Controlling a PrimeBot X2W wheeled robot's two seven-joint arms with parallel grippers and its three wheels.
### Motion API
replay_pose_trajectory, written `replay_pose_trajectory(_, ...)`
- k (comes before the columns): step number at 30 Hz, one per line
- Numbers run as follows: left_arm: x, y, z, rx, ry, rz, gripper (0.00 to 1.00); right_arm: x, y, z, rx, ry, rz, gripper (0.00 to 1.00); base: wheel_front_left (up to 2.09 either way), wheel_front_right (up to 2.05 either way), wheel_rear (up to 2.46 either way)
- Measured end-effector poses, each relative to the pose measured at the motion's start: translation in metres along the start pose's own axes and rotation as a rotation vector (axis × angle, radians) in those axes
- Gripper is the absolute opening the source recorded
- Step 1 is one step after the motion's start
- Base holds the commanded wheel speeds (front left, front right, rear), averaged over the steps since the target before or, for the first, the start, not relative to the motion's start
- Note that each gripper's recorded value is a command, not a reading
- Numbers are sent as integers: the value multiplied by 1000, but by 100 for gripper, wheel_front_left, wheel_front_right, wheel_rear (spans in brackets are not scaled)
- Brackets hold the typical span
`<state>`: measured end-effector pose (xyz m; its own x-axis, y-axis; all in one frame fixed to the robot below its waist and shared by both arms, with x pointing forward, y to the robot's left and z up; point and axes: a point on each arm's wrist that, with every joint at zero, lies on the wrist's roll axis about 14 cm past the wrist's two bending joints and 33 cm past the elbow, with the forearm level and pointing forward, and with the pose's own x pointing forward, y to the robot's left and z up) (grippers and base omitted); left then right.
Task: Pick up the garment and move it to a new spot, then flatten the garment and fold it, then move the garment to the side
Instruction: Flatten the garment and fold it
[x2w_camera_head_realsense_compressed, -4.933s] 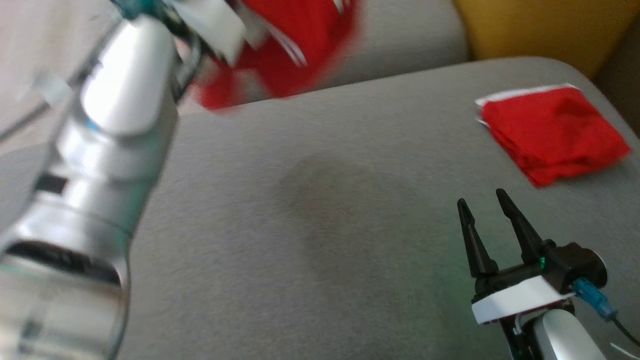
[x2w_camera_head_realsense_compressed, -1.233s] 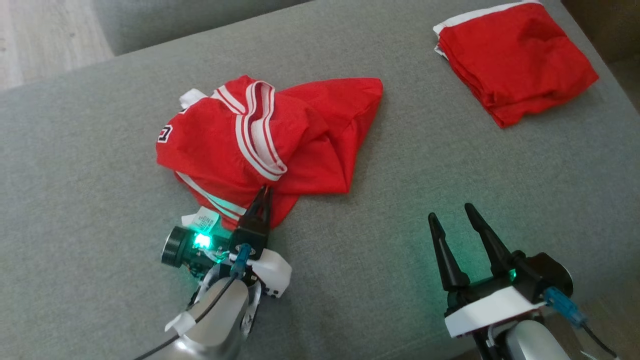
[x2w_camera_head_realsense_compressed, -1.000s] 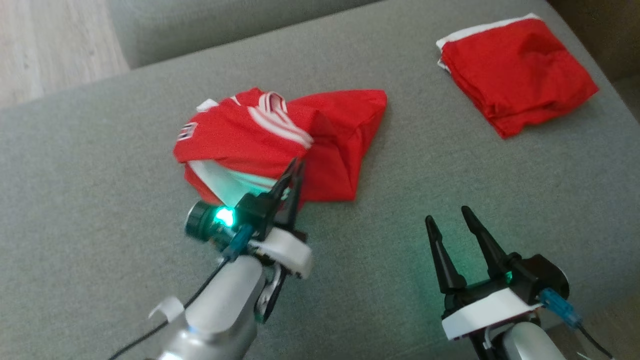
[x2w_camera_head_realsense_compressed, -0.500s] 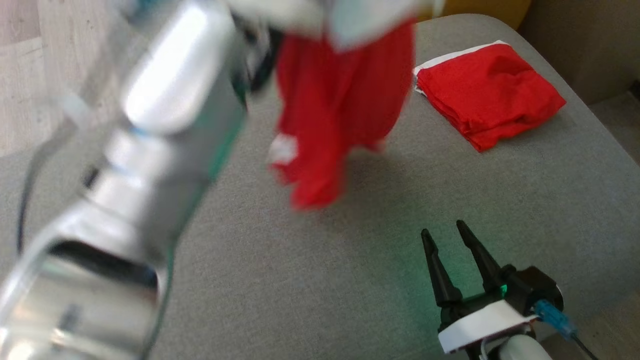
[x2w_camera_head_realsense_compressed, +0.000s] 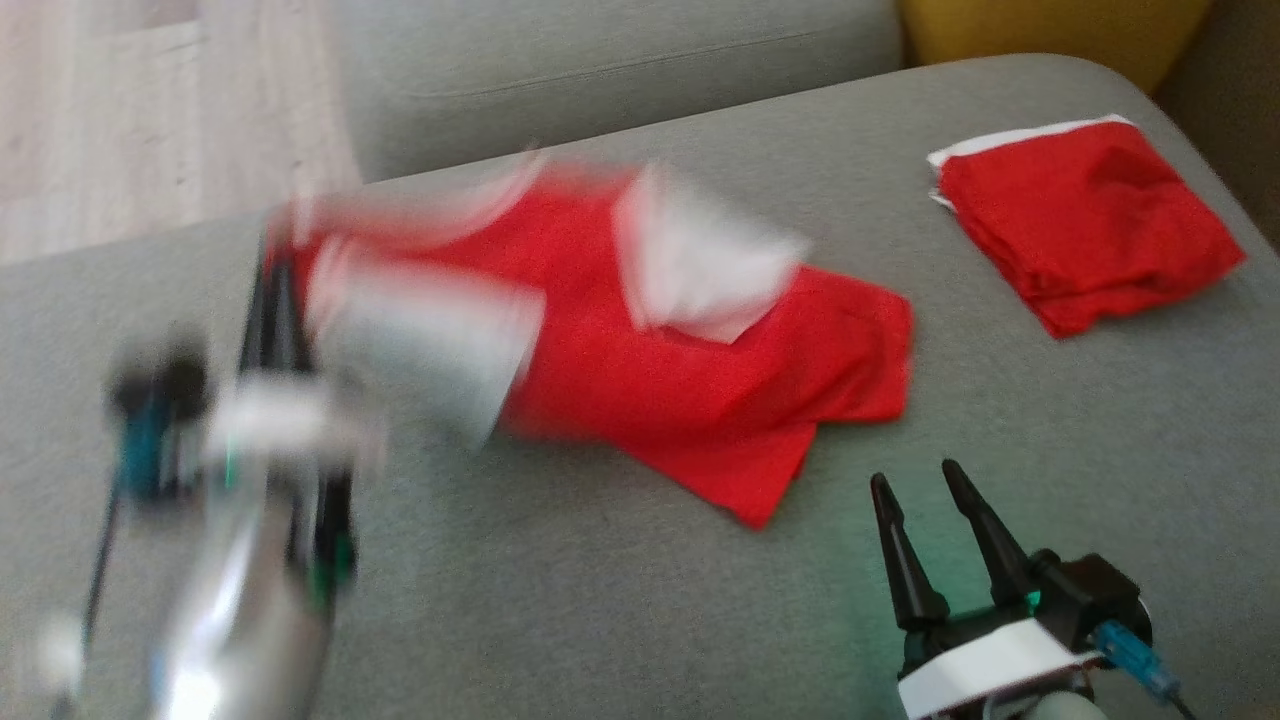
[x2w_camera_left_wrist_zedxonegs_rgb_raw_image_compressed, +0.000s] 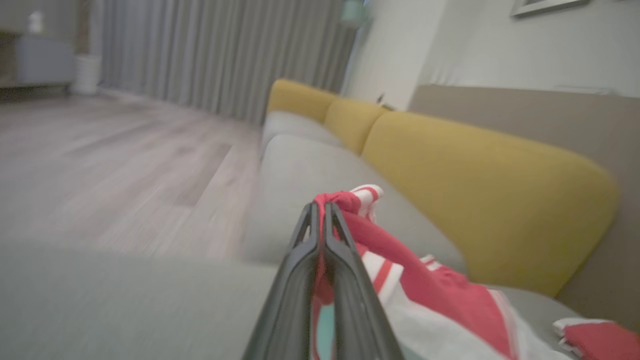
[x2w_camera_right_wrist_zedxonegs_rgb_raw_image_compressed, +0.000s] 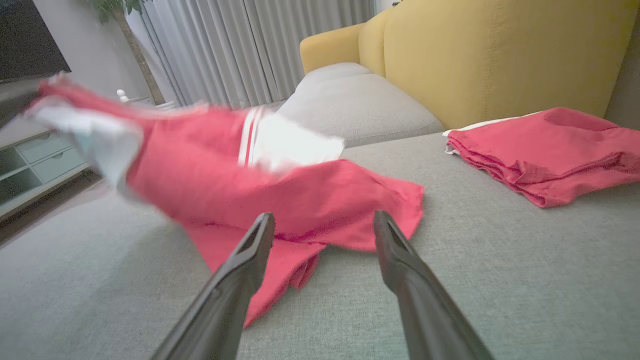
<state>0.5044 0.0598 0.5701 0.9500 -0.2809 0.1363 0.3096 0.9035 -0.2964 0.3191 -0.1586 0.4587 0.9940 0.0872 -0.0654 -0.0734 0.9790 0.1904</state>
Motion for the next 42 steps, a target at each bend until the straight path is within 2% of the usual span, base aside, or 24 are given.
replay_pose_trajectory(2, -48, 43, -47, -58, 106, 146, 0, 0, 3, -6, -5, 19, 12, 100, 0, 0, 0)
replay_pose_trajectory(4, -96, 69, -79, -93, 179, 252, 0, 2, 5, -10, -12, 32, 21, 100, 0, 0, 0)
replay_pose_trajectory(7, -151, 82, -102, -134, 230, 355, 0, 3, 10, -15, -19, 50, 39, 100, 0, 0, 0)
replay_pose_trajectory(10, -181, 82, -104, -151, 228, 401, 0, 4, 18, -21, -25, 68, 70, 100, 0, 0, 0)
replay_pose_trajectory(11, -188, 83, -103, -148, 225, 408, 4, 5, 21, -21, -25, 70, 81, 100, 0, 0, 0)
replay_pose_trajectory(12, -193, 83, -101, -140, 221, 412, 80, 7, 25, -21, -31, 70, 95, 100, 0, 0, 0)
replay_pose_trajectory(13, -196, 83, -97, -129, 210, 412, 100, 8, 28, -21, -35, 70, 107, 100, 0, 0, 0)
replay_pose_trajectory(16, -193, 85, -70, -64, 132, 405, 100, 11, 35, -20, -39, 66, 133, 100, 0, 0, 0)
replay_pose_trajectory(19, -174, 81, -34, 56, 42, 317, 100, 12, 38, -21, -38, 70, 141, 100, 0, 0, 0)
replay_pose_trajectory(20, -162, 75, -23, 95, 24, 265, 100, 13, 38, -23, -37, 75, 142, 100, 0, 0, 0)
replay_pose_trajectory(21, -130, 56, -1, 156, 6, 129, 100, 14, 39, -26, -40, 86, 146, 100, 0, 0, 0)
replay_pose_trajectory(26, -41, -17, 36, 320, 28, -231, 100, 24, 36, -29, -42, 101, 141, 100, 0, 0, 0)
replay_pose_trajectory(29, -5, -52, 17, 399, 147, -372, 100, 38, 27, -22, -49, 79, 118, 100, 0, 0, 0)
replay_pose_trajectory(33, 18, -78, -39, 450, 358, -521, 100, 49, 15, -22, -41, 80, 83, 100, 0, 0, 0)
replay_pose_trajectory(42, 52, -59, -130, 504, 670, -589, 100, 51, -18, -29, -35, 113, -20, 100, 0, 0, 0)
